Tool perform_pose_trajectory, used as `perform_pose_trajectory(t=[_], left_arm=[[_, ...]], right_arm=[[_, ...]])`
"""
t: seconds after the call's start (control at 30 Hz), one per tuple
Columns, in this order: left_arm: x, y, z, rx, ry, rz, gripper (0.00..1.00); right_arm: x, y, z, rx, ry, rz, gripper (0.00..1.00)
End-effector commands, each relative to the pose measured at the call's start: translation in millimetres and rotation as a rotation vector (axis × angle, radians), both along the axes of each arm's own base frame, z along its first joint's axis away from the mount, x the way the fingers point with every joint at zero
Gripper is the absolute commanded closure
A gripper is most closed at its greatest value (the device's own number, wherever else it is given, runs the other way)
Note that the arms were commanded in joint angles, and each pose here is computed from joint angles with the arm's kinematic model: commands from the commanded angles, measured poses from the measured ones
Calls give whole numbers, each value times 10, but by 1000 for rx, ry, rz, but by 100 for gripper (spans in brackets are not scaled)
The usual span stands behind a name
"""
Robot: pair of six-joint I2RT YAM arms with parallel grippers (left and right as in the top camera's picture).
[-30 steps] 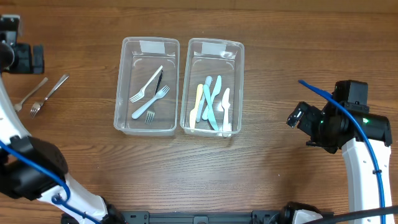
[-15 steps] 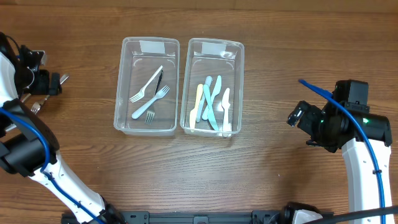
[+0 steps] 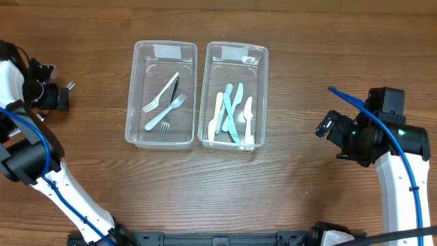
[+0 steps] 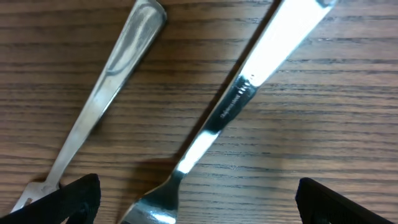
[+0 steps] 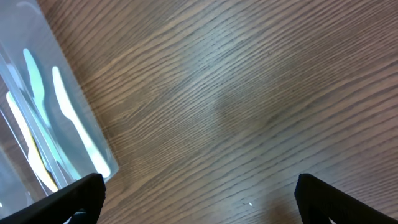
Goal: Pack container
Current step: 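Return the left gripper to the remaining metal forks and grasp one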
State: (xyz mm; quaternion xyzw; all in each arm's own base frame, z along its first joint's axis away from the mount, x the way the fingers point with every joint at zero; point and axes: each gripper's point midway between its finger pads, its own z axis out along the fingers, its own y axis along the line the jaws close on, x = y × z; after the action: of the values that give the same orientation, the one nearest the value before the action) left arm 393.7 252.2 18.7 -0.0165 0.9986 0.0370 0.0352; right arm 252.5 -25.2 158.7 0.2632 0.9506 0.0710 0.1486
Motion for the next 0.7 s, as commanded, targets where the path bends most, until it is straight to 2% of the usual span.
perform_pose_trajectory(t=[0.0, 0.23, 0.27, 0.43, 0.5, 0.67], left_arm=[[-97, 10, -136, 4, 39, -11, 0], [-194, -39, -285, -9, 71, -11, 0], [-198, -42, -285, -11, 73, -11, 2], [-204, -119, -288, -52, 68, 11, 27], [-208, -129, -288, -57, 68, 24, 32], [-244, -170, -289, -76, 82, 24, 74]], right_arm=[[21, -11, 12, -15, -7, 8, 0], [21, -11, 12, -15, -7, 8, 0], [21, -11, 12, -15, -7, 8, 0], [21, -11, 12, -15, -7, 8, 0], [21, -10, 12, -15, -7, 9, 0], [21, -11, 13, -15, -7, 8, 0]])
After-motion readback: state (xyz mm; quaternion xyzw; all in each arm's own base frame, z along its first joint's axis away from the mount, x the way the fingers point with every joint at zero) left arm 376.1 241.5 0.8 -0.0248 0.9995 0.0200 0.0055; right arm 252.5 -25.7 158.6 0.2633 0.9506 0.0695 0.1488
